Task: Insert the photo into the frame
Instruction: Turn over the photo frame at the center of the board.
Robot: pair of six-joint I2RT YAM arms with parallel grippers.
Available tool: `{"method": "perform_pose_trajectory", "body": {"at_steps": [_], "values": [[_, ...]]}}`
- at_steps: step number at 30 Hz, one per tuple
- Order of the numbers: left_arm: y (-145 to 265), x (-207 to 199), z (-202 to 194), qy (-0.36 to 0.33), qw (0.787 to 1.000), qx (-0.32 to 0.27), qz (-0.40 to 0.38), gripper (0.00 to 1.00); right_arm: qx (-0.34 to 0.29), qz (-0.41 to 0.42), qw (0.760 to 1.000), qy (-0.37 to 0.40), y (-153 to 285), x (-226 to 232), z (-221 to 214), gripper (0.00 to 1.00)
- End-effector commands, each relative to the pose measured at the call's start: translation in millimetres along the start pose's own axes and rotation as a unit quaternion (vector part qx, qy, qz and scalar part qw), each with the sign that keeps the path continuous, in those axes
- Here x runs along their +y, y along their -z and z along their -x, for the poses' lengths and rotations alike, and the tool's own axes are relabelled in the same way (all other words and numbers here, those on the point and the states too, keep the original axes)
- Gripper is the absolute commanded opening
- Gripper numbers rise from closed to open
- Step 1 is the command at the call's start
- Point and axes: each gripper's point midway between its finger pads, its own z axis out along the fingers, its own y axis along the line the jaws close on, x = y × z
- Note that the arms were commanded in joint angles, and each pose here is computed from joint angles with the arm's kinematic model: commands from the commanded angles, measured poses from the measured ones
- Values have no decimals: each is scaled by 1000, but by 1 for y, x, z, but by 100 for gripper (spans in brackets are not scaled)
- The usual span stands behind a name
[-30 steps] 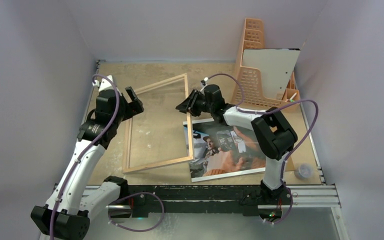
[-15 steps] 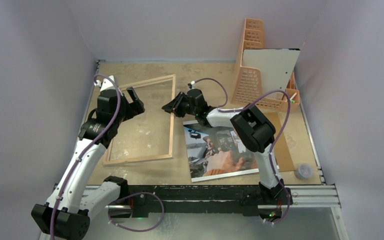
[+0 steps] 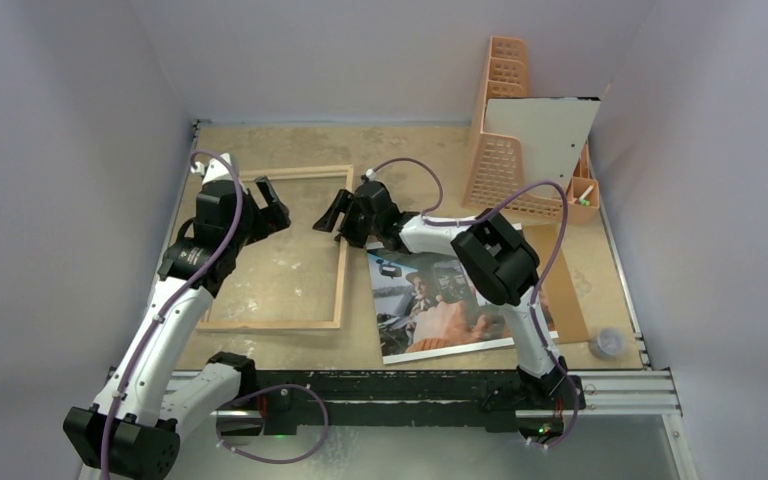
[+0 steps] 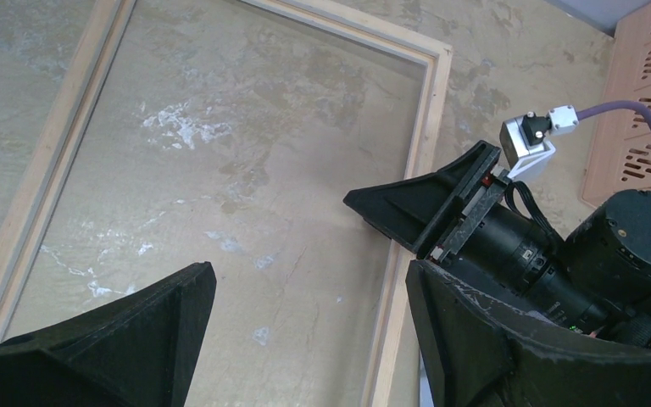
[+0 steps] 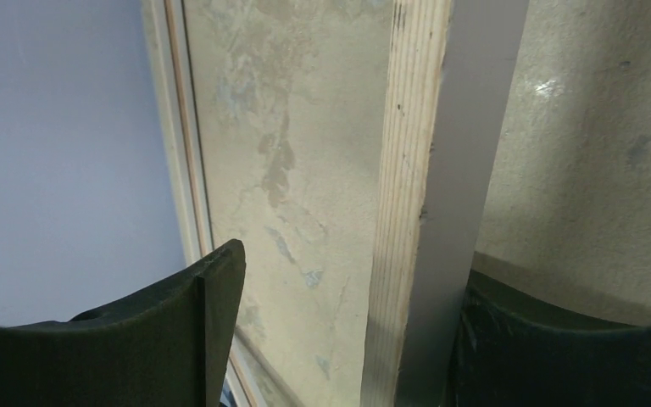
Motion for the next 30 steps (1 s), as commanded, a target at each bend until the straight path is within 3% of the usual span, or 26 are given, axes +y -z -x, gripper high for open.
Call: {"method": "perform_pose_trajectory", "body": {"at_steps": [1,12,21,26,30], "values": [[-1,-7,1,-11,1000,3,-21,87,-23,-21,998,49,10,10,18,76],[-4,-12,-8,-15,999,27,-35,87,-57,-141,975,163,38,-22,62,80],[-7,-24,-24,-14,995,62,-71,87,-86,-191,944,254,101,-32,80,75],[-6,-52,-56,5,979,129,-158,84,-72,-253,930,258,145,-77,60,77],[-1,-79,-84,50,952,181,-242,84,-79,-310,913,252,179,-115,51,82]]}}
